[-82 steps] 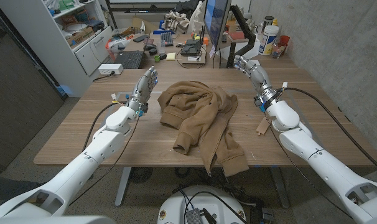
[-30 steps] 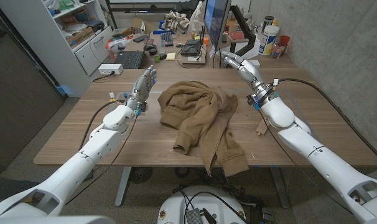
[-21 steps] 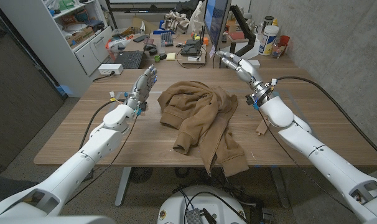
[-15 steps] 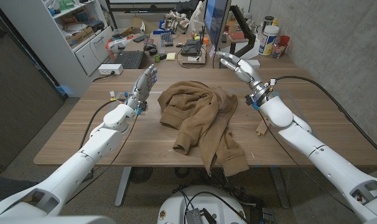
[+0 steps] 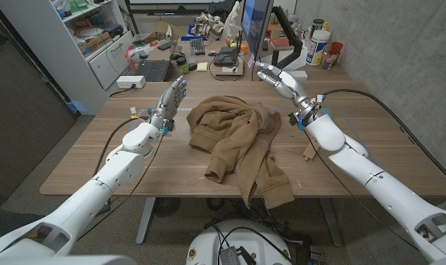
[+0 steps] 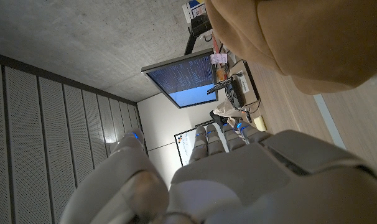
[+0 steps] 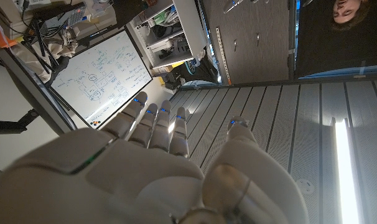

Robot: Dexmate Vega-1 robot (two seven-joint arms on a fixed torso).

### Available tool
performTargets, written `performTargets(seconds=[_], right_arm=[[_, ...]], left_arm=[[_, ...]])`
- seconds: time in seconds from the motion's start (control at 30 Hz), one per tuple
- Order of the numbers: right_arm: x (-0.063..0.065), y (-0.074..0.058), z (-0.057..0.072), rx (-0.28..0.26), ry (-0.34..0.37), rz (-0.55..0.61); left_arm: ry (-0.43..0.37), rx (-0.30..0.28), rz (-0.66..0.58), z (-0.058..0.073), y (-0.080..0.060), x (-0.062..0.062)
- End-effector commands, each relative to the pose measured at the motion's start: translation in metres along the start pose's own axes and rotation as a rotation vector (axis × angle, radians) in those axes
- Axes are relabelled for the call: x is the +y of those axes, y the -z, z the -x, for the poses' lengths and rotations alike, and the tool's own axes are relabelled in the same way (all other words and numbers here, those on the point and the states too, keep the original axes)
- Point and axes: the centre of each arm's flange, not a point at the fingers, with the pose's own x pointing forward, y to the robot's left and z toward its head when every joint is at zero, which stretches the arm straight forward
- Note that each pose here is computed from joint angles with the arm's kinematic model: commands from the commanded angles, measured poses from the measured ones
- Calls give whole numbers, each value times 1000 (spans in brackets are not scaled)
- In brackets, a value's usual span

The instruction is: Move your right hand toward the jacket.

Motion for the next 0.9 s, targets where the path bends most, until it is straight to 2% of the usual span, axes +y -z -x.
performTargets(seconds=[0.03, 0.9], right_arm=[[6, -4, -4, -11, -25, 79], [16, -10, -9, -26, -46, 212]], left_arm=[[9, -1, -8, -1, -4, -2], [22, -4, -21, -5, -8, -2]])
